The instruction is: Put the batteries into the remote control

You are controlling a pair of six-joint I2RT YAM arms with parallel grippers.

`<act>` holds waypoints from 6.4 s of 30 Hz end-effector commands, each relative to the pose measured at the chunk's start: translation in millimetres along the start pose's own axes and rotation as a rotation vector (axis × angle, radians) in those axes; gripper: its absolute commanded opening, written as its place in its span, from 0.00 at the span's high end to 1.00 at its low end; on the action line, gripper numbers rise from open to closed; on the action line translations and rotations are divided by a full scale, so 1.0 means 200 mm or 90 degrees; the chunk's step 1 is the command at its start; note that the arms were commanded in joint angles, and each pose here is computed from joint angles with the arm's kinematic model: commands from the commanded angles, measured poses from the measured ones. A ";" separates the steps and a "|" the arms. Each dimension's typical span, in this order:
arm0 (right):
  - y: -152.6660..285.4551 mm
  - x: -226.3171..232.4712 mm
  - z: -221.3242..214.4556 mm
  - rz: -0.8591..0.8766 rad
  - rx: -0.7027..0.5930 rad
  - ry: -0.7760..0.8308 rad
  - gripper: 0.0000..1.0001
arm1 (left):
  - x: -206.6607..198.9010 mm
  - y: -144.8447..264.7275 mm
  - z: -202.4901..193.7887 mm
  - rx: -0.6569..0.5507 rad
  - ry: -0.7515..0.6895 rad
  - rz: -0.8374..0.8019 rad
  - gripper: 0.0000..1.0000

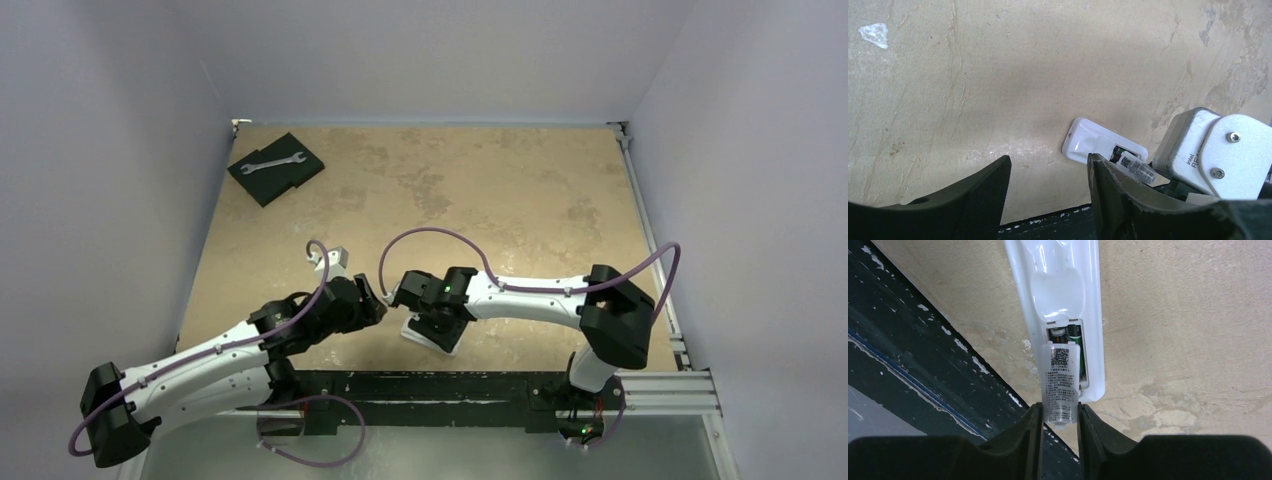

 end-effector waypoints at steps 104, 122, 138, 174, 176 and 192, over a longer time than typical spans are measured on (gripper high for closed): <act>0.01 -0.02 0.10 -0.006 -0.019 0.063 0.81 | 0.00 0.00 0.00 -0.009 0.010 -0.011 0.46; 0.00 -0.01 0.10 0.007 -0.013 0.070 0.82 | 0.01 0.00 0.00 -0.009 0.009 -0.012 0.46; 0.00 -0.01 0.06 0.002 -0.007 0.066 0.82 | -0.01 -0.01 -0.01 -0.003 0.010 -0.016 0.46; -0.02 0.00 0.06 0.004 -0.018 0.036 0.80 | -0.01 0.00 0.00 -0.004 0.008 -0.018 0.46; -0.01 0.00 0.06 -0.001 -0.021 0.030 0.79 | -0.01 0.00 0.00 -0.004 0.008 -0.018 0.46; -0.01 -0.05 0.05 -0.019 -0.029 0.005 0.78 | -0.01 0.00 0.00 -0.003 0.010 -0.019 0.46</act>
Point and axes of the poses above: each gripper's point midway between its finger pads, its own y axis back along the fingers, its own x axis along the line the jaws close on, z = x × y, the point moved 9 cm from there along y, back along the fingers, and after that the axes turned 11 degrees about y, right-handed, at the moved point
